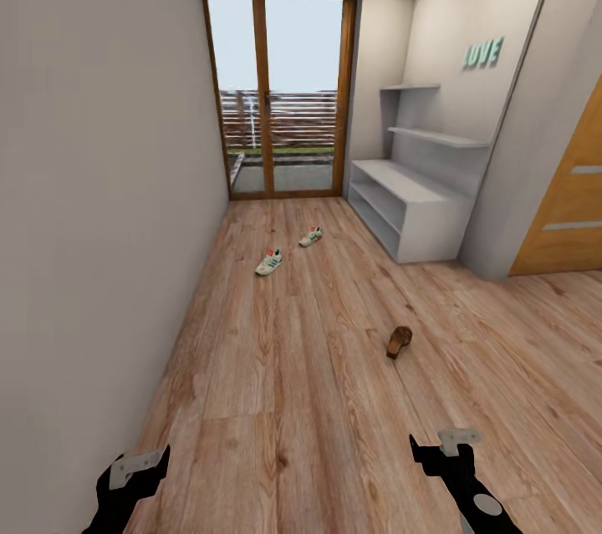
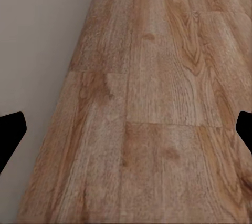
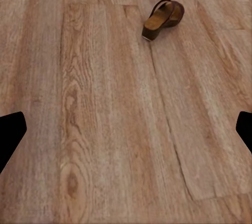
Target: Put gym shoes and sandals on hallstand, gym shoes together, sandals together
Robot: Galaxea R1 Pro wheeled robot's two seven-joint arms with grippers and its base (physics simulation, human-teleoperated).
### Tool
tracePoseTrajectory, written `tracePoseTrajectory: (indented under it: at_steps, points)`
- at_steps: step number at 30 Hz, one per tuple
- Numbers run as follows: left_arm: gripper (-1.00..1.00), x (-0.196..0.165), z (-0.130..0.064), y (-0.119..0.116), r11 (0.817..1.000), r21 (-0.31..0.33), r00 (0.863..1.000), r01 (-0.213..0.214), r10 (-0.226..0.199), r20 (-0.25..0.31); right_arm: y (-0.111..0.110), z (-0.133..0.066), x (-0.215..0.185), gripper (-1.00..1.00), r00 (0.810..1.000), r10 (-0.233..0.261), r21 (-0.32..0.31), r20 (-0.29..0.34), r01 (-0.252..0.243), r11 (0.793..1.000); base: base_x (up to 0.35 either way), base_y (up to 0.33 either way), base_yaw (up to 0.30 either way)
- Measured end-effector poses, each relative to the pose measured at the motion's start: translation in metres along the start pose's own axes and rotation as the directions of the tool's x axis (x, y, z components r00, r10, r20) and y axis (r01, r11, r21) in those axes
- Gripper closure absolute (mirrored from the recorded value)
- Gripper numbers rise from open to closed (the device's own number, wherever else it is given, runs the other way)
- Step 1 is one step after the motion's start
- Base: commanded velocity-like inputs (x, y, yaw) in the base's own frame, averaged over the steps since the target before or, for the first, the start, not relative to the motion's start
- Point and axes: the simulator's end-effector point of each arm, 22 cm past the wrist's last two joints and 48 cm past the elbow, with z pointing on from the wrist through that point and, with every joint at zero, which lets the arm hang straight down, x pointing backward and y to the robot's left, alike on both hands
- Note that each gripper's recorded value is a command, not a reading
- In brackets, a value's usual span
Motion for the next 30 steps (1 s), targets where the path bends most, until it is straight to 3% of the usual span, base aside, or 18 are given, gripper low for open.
tracePoseTrajectory:
  at_steps: [30]
  points:
    - [-1.00, 0.063, 0.016, 0.002, 1.000, 0.002, 1.000, -0.001, 0.001, 0.000, 0.006, 0.025, 0.059, -1.00, 1.000, 0.002, 0.002, 0.003, -0.002, 1.000, 0.000, 0.000, 0.003]
